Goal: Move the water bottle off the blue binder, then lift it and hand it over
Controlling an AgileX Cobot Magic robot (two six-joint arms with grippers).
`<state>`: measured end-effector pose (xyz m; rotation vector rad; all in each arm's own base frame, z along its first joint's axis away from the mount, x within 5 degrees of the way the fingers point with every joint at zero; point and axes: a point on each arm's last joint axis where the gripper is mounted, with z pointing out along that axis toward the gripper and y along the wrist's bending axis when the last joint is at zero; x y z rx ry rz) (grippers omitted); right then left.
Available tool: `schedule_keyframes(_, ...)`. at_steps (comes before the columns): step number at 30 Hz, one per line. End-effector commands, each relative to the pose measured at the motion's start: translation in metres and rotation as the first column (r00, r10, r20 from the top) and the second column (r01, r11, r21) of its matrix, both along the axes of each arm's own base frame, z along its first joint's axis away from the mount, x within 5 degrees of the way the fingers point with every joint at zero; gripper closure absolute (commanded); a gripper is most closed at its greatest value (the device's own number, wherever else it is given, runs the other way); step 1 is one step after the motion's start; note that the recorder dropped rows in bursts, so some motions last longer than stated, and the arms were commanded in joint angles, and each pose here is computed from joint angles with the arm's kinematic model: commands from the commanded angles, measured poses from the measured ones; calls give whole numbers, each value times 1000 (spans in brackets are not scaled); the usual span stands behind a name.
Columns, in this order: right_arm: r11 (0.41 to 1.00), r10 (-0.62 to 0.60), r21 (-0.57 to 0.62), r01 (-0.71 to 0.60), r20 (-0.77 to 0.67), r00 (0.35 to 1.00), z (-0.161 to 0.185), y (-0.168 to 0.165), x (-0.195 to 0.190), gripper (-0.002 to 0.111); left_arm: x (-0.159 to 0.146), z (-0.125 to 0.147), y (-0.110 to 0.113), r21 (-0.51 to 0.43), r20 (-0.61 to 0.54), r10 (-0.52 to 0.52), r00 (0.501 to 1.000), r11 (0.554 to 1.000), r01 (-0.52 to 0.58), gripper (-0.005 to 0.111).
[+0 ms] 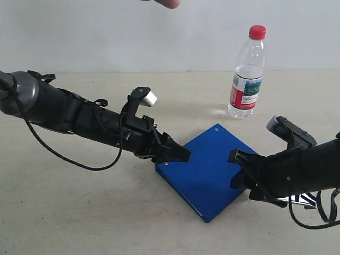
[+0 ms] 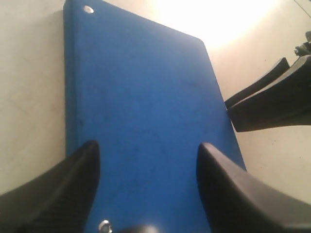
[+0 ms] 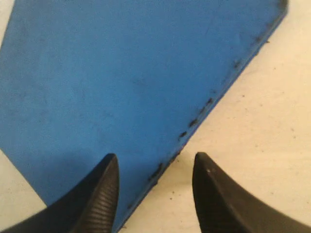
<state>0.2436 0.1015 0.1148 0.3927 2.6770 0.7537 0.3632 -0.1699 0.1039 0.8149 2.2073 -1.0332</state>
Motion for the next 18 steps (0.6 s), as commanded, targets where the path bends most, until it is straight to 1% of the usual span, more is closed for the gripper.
schedule_keyframes(1, 1000, 14, -18, -14, 17, 1000, 1, -2, 2, 66, 1, 2, -2, -6, 1, -3, 1000, 1000, 3, 52)
schedule_keyframes(5, 996, 84, -25, -83, 56, 995, 2, 1, 3, 66, 0, 3, -3, -25, -4, -18, 1000, 1000, 18, 52)
schedule_keyframes(11, 997, 79, -22, -78, 62, 995, 3, 1, 3, 66, -5, 6, -6, -62, -12, -68, 998, 996, 67, 52)
schedule_keyframes(14, 997, 79, -24, -77, 62, 995, 3, 1, 3, 66, -4, 6, -6, -60, -23, -57, 998, 997, 56, 52)
schedule_keyframes(18, 998, 58, -20, -57, 54, 997, 3, 0, 4, 66, -1, 2, -3, -23, -38, -5, 999, 1000, 4, 52)
